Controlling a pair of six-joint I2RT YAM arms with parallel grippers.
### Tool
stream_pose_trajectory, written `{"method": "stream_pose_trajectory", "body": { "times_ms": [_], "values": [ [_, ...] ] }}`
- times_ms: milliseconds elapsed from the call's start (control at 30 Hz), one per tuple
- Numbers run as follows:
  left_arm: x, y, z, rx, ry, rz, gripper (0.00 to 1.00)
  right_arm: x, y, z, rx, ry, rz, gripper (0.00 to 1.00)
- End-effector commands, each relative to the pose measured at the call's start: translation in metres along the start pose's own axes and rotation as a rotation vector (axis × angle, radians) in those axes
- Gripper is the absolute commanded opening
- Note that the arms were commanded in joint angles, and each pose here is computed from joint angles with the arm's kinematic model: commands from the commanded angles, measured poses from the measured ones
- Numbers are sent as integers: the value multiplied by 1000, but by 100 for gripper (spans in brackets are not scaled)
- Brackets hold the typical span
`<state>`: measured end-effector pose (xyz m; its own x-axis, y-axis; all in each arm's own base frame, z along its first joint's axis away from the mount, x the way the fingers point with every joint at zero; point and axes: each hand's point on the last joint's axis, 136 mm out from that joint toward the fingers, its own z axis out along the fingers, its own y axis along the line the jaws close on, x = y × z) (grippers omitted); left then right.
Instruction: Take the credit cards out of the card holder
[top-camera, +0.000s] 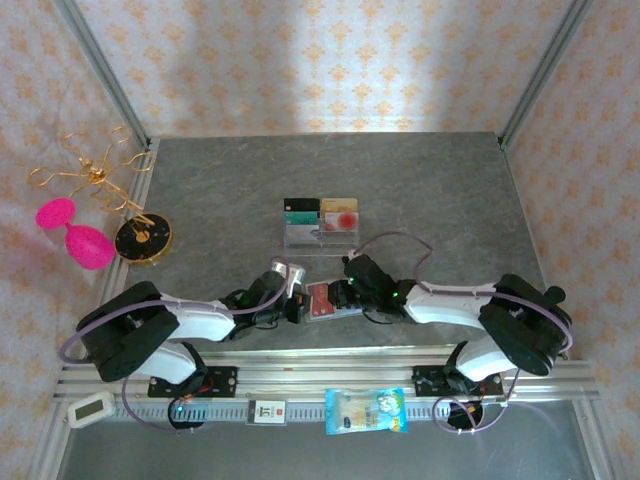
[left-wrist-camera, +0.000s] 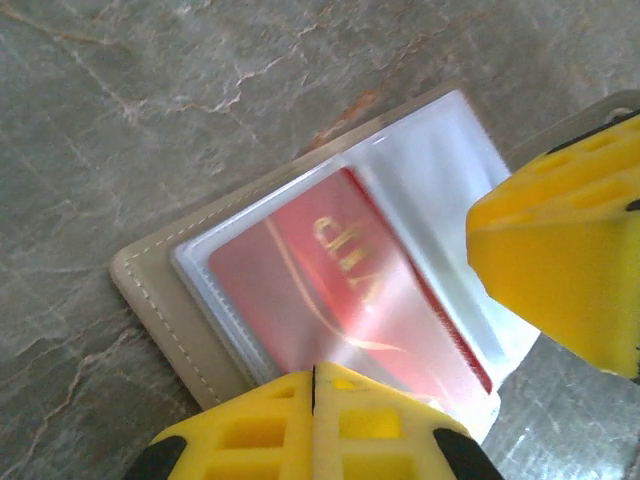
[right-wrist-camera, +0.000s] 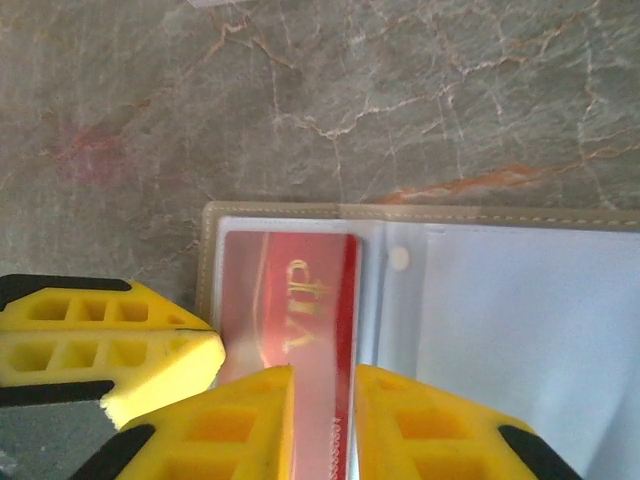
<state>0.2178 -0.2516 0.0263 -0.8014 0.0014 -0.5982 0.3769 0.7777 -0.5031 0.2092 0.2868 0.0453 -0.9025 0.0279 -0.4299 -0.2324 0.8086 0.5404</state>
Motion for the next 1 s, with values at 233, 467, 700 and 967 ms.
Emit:
{"method": "stream_pose_trajectory", "body": {
  "times_ms": [233, 467, 700, 967],
  "values": [
    [16, 14, 6, -53, 46, 10, 0, 6, -2, 13, -6, 39, -12, 20],
    [16, 12, 9, -42, 56, 11, 0, 7, -1, 14, -20, 42, 5, 10],
    [15, 17, 4, -55, 48, 13, 0, 3, -40, 8, 180, -14, 33, 0],
    [7, 19, 1, -52, 32, 10, 0, -7, -47, -4, 234, -72, 53, 0]
  ]
}}
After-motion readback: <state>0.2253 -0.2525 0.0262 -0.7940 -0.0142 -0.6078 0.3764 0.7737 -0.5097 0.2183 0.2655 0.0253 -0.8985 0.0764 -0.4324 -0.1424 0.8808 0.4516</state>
